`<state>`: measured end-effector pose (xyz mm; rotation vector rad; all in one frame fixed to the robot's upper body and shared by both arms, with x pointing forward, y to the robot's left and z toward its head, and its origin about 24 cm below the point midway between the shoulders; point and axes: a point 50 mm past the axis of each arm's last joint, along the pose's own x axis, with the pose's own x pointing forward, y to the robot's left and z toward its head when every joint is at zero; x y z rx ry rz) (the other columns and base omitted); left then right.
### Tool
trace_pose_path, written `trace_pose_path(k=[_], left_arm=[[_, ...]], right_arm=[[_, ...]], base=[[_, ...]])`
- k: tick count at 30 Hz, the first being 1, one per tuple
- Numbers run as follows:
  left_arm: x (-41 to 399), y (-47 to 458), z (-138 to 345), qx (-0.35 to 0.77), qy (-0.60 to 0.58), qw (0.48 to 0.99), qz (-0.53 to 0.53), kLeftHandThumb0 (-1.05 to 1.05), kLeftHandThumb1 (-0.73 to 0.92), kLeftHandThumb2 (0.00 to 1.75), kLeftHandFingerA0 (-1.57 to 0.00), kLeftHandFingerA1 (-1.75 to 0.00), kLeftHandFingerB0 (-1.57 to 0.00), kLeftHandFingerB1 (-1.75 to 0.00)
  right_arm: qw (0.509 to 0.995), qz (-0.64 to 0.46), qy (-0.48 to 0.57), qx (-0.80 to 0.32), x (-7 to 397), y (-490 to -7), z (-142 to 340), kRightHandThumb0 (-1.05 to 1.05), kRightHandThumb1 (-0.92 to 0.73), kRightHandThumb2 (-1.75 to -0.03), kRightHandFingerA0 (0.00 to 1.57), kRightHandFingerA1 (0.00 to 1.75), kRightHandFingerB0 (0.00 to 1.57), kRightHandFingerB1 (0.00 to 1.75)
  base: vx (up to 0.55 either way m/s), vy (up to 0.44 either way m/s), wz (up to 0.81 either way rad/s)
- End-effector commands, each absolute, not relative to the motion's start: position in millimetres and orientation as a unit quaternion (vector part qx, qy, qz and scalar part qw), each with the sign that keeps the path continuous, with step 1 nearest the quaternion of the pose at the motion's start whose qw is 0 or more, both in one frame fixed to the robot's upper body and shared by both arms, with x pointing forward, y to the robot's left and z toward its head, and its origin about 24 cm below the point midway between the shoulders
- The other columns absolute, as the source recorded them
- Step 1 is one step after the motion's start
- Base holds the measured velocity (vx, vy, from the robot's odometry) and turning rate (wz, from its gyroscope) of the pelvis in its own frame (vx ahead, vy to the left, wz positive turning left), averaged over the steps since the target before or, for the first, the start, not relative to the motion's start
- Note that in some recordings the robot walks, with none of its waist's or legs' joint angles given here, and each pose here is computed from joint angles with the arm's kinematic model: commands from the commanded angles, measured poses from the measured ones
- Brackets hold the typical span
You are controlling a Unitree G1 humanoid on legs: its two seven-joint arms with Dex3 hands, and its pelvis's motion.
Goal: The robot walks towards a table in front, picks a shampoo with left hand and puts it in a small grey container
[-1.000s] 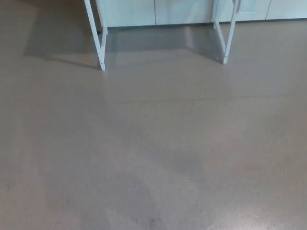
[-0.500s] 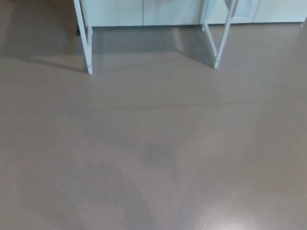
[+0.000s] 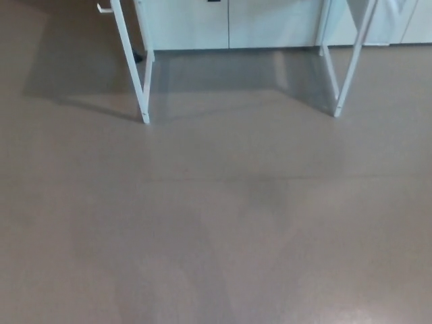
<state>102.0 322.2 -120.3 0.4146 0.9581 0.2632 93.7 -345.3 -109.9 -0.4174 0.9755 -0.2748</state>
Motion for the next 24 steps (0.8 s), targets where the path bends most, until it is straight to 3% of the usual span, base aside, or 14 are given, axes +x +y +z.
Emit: trace_pose_path(k=[1,12,24], left_arm=[[103.5,331.3,-114.8,0.214,0.451,0.857,0.132,-0.27,0.69,0.61,-0.6,-0.42,-0.41,-0.35],[105.7,331.9,-113.8,0.219,0.45,0.857,0.122,-0.27,0.67,0.61,-0.59,-0.42,-0.41,-0.36],[108.5,332.8,-112.5,0.22,0.449,0.858,0.116,-0.29,0.66,0.59,-0.63,-0.43,-0.45,-0.36]], right_arm=[[0.855,-0.134,0.459,-0.199,93.0,-346.1,-109.1,-0.22,-0.59,-0.57,0.66,0.48,0.47,0.39],[0.857,-0.131,0.454,-0.206,94.8,-345.0,-108.8,-0.2,-0.58,-0.57,0.69,0.49,0.48,0.39],[0.857,-0.121,0.453,-0.215,96.2,-342.7,-109.4,-0.22,-0.58,-0.57,0.7,0.49,0.48,0.39]], base=[[0.34,0.082,-0.19],[0.42,0.163,-0.14],[0.49,-0.056,0.22]])
